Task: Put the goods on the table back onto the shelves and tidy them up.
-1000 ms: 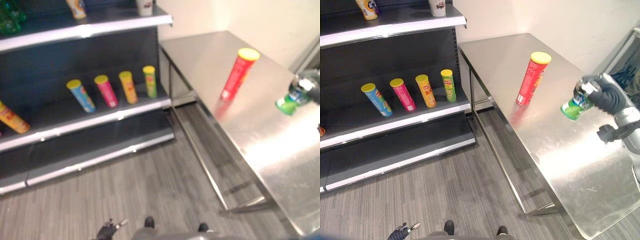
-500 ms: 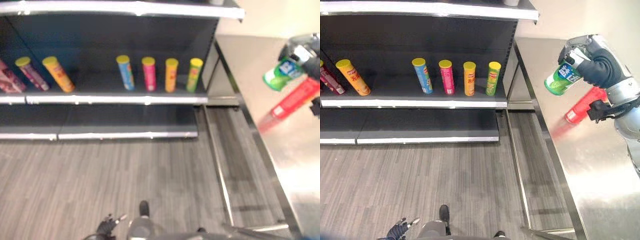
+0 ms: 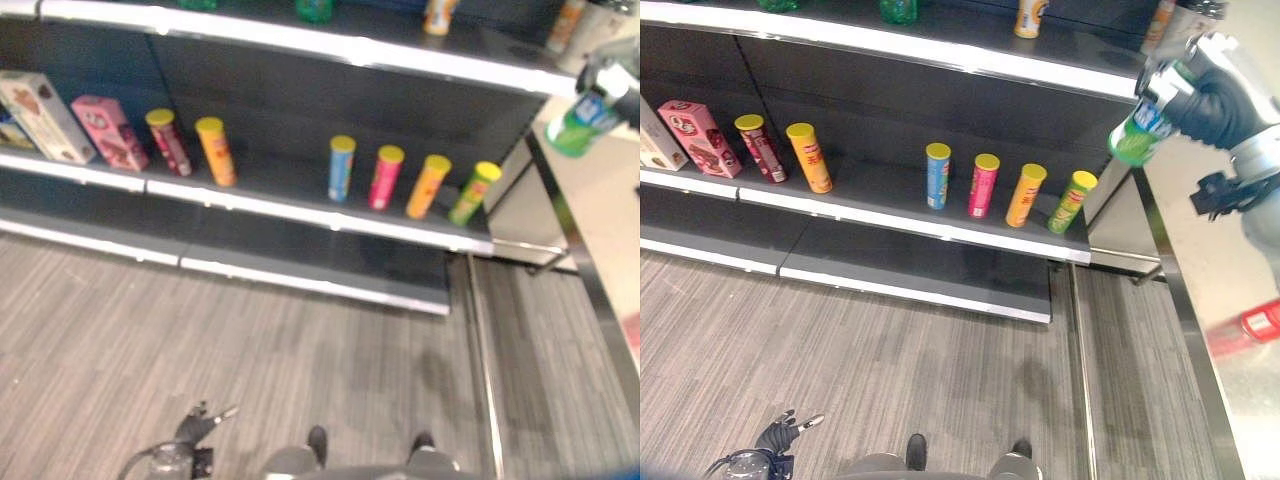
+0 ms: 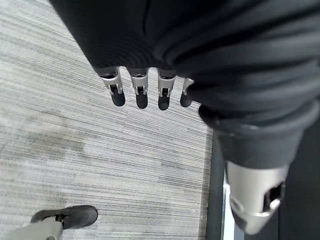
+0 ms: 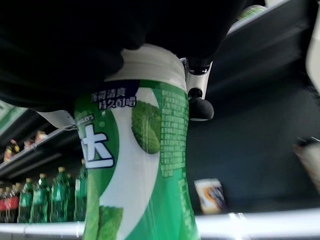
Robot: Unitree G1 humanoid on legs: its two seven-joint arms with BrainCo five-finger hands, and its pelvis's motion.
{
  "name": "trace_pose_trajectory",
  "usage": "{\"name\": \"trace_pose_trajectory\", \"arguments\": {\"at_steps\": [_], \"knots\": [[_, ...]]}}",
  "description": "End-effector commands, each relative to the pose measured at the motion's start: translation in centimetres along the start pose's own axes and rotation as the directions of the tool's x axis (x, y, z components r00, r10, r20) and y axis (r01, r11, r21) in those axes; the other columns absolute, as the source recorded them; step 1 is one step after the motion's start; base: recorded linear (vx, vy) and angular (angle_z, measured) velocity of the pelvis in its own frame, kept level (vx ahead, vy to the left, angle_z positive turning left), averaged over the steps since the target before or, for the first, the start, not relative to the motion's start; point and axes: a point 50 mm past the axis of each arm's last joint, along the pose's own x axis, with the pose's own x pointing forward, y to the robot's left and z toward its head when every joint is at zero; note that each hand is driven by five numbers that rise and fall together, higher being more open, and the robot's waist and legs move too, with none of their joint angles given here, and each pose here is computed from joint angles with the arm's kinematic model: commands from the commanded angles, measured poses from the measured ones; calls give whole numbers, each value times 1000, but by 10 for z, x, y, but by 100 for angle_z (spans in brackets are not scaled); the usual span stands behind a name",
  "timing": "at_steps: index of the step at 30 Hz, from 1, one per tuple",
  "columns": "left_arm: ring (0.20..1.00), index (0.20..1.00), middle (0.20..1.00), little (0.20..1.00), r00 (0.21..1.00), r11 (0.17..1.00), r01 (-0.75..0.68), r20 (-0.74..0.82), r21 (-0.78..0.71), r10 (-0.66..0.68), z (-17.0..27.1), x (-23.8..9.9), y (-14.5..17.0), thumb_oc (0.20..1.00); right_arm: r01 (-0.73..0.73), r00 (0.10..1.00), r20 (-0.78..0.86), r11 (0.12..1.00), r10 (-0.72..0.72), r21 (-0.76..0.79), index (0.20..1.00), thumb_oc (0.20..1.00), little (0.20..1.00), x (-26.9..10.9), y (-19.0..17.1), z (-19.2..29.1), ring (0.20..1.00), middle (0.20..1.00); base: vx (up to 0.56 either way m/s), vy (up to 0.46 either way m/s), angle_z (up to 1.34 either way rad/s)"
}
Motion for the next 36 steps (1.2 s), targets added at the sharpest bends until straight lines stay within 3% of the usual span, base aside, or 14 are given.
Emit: {"name": "trace_pose_trajectory", "arguments": {"at_steps": [1, 12, 25, 32, 36], "knots": [[1000, 1000, 1000, 1000, 999, 999, 17, 42, 46, -19, 6, -1, 0, 1000, 86, 996, -2, 996, -86, -32, 200, 200, 200, 14, -20, -1, 200, 200, 297, -129, 24], [1000, 1000, 1000, 1000, 993, 999, 37, 113, 9, -38, 18, -3, -6, 1000, 117, 991, 71, 993, -116, -7, 200, 200, 200, 40, -42, 14, 200, 200, 170, -174, 32], [1000, 1000, 1000, 1000, 999, 997, 11, 31, 70, -13, 1, -3, 4, 1000, 42, 995, -96, 998, -38, 43, 200, 200, 200, 56, -30, -20, 200, 200, 128, 144, -6], [1000, 1000, 1000, 1000, 997, 997, -59, 55, 44, 56, 13, -1, 26, 1000, 37, 994, -107, 998, -32, 45, 200, 200, 200, 73, -31, -17, 200, 200, 38, 47, -3], [1000, 1000, 1000, 1000, 998, 999, -46, 54, 22, 44, 9, -2, 19, 1000, -6, 980, -197, 998, 17, 56, 200, 200, 200, 84, -21, -31, 200, 200, 113, -123, 12]]}}
